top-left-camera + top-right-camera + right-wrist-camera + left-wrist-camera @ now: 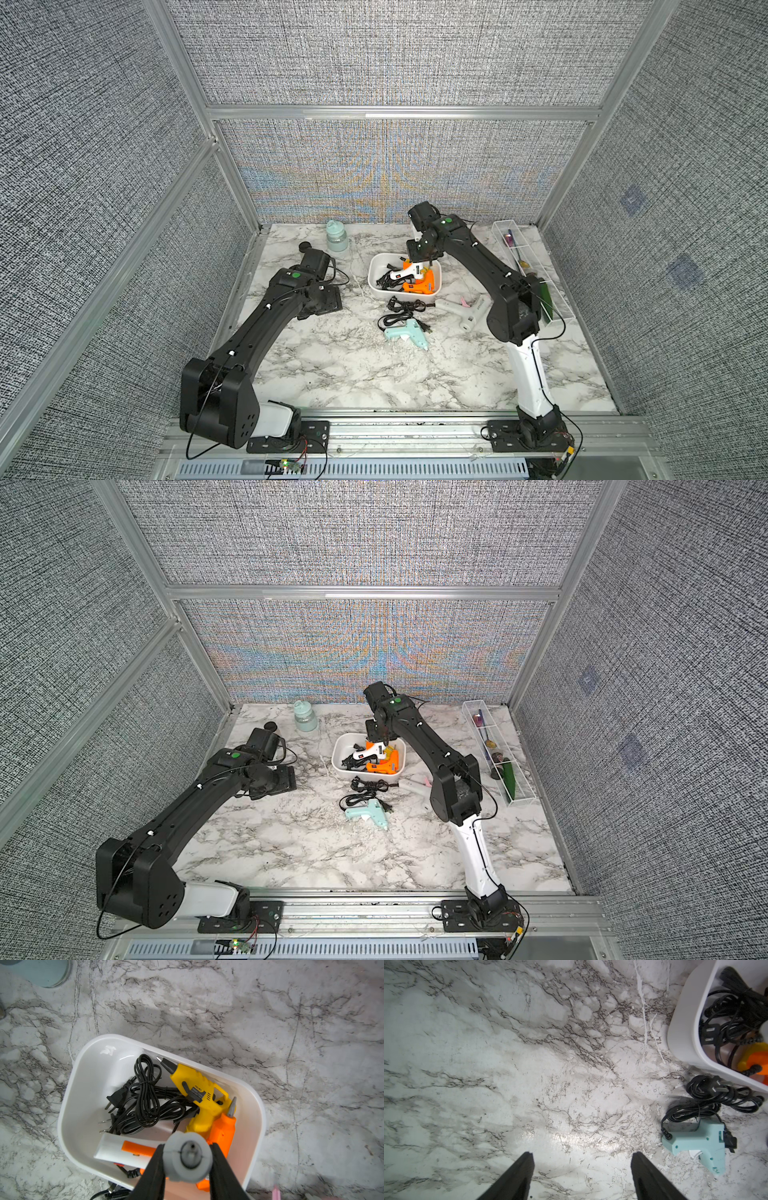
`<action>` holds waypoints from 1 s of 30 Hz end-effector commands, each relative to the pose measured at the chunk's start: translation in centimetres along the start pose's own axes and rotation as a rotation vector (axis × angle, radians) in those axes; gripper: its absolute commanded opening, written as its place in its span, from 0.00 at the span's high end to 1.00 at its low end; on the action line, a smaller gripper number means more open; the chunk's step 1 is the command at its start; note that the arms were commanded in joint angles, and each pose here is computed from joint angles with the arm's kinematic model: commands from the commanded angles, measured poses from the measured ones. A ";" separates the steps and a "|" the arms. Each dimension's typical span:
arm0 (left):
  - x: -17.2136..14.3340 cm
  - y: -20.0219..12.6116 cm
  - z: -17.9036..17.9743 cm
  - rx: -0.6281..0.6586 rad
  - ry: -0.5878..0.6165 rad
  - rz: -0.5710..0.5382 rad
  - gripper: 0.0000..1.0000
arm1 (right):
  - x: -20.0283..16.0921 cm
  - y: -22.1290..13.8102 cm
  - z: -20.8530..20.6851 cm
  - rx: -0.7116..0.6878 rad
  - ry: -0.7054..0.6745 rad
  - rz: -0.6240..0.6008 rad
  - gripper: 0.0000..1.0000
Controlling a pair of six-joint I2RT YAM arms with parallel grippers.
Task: Put the hot melt glue gun into the storage box
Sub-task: Place the hot melt adhesive gun in the storage box.
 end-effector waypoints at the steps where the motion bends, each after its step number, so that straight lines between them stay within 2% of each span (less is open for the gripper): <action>1: -0.3 -0.2 0.3 0.018 -0.001 0.007 0.21 | -1.8 1.0 -0.3 -0.023 0.010 0.096 0.94; 5: -0.3 -0.3 0.3 0.019 -0.003 0.004 0.21 | -3.4 1.8 -1.0 -0.063 0.038 0.149 0.94; 14: -0.2 0.1 0.3 0.018 -0.003 0.011 0.21 | -5.0 -0.4 -2.4 -0.054 0.142 0.162 0.93; 22: -0.3 0.3 0.3 0.016 -0.005 0.010 0.21 | -3.2 -2.9 -2.2 -0.001 0.203 0.145 0.92; 30: -0.6 0.5 0.5 0.026 -0.002 0.014 0.21 | -7.5 0.5 -4.4 -0.040 0.242 0.316 0.92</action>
Point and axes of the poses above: each gripper's point midway between its finger pads, its own y axis out along the fingers, its own z axis along the line the jaws close on, x = y × z, the point moved 4 cm from there along -y, back along the fingers, and after that the axes turned 14 degrees about y, right-handed, at the moved point
